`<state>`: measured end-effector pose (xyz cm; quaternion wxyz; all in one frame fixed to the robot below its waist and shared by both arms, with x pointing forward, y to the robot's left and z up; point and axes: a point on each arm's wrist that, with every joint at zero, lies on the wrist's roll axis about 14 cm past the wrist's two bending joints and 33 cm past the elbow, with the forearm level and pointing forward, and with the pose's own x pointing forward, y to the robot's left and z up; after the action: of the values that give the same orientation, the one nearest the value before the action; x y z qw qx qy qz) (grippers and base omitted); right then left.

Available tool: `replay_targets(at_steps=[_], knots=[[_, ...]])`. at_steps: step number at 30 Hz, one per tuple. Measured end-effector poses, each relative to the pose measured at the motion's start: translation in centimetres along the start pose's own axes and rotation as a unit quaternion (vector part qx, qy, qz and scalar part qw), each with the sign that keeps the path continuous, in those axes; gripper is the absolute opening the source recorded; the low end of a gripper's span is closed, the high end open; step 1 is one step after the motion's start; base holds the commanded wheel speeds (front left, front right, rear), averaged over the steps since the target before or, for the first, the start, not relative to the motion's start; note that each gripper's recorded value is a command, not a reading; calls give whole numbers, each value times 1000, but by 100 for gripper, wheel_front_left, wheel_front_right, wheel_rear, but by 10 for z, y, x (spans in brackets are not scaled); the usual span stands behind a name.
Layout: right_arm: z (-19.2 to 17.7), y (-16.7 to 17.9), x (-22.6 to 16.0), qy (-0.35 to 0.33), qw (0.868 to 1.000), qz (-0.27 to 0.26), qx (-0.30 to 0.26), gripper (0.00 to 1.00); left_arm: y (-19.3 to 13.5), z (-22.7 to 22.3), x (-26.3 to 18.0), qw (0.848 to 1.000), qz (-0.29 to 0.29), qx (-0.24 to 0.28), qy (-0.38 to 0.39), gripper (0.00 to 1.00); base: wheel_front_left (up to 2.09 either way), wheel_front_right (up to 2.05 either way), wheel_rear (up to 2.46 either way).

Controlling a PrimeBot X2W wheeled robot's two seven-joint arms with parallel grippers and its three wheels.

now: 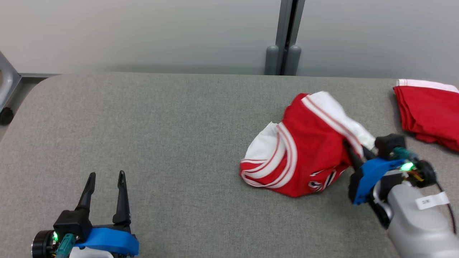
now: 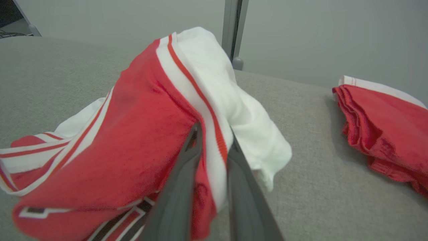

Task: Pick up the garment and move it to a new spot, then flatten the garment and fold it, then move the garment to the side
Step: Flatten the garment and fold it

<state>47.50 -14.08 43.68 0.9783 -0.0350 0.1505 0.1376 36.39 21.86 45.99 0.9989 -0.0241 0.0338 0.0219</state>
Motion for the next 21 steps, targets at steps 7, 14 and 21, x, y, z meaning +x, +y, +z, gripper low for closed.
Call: replay_targets(at_steps=[7,14,21], knots=[[77,-20,-1,-116,993,-18,-27,0,-2,11,-4,1000,-2,-1,-17,100,0,0,0],[119,52,8,-182,981,57,-37,0,4,12,-10,1000,9,-4,-20,100,0,0,0],[105,136,18,-167,973,151,-42,0,13,9,-13,999,27,-10,-16,100,0,0,0]])
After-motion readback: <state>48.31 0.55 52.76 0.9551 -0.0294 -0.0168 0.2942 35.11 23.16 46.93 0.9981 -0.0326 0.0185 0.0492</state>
